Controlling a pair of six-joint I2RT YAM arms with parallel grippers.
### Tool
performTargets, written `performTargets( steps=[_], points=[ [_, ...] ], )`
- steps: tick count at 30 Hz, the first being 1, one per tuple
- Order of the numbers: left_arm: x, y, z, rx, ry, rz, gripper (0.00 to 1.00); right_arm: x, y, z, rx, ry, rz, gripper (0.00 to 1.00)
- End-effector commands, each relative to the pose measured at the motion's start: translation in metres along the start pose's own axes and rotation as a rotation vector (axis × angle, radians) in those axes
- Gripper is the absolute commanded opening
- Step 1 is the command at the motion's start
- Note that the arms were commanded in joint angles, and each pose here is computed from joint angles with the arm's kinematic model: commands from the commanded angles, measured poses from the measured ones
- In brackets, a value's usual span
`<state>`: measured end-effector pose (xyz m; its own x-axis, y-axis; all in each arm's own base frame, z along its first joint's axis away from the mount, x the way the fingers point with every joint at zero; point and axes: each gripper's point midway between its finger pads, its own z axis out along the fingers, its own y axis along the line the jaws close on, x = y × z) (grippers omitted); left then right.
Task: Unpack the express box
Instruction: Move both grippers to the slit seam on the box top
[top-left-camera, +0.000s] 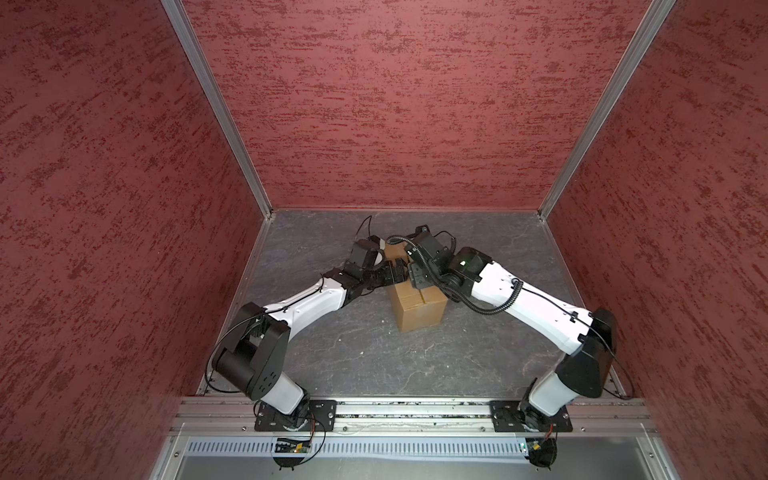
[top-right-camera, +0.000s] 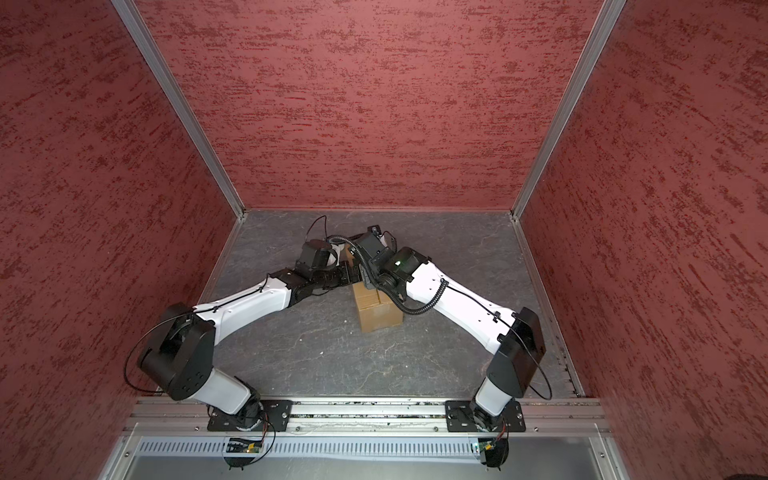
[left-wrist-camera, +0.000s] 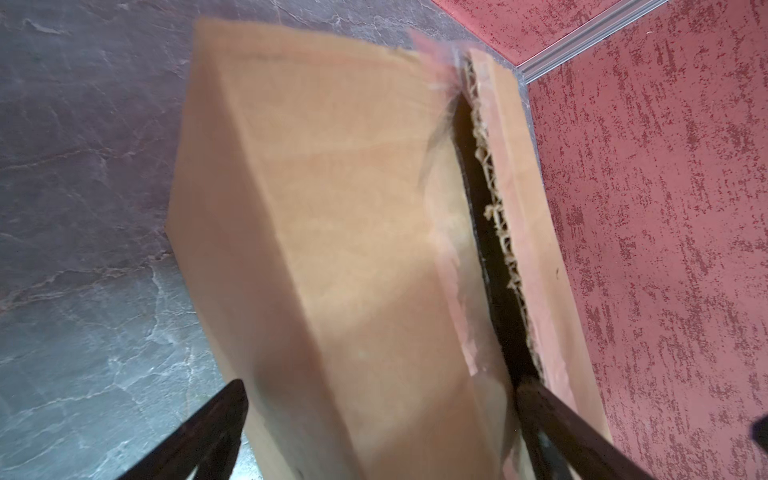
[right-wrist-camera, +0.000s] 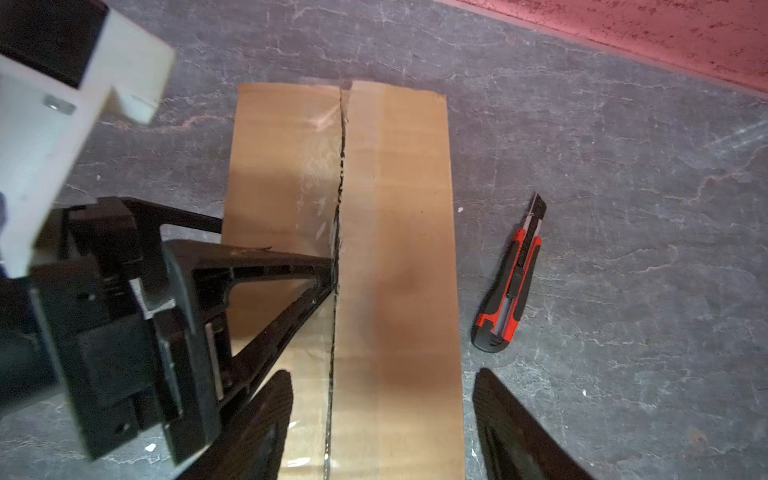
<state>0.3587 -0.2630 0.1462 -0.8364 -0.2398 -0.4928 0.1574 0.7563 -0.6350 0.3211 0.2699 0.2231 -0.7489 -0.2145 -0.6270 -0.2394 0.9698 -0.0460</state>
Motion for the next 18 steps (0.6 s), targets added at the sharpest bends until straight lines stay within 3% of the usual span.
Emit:
performTargets(
  steps=[1, 18],
  points=[
    [0.015, 0.017, 0.009, -0.043, 0.033, -0.022, 1.00, -0.005, -0.007, -0.004, 0.052, -0.013, 0.002, 0.71],
    [0.021, 0.022, 0.016, -0.036, 0.044, -0.041, 1.00, 0.009, 0.004, 0.015, 0.032, 0.025, -0.006, 0.72]
  ],
)
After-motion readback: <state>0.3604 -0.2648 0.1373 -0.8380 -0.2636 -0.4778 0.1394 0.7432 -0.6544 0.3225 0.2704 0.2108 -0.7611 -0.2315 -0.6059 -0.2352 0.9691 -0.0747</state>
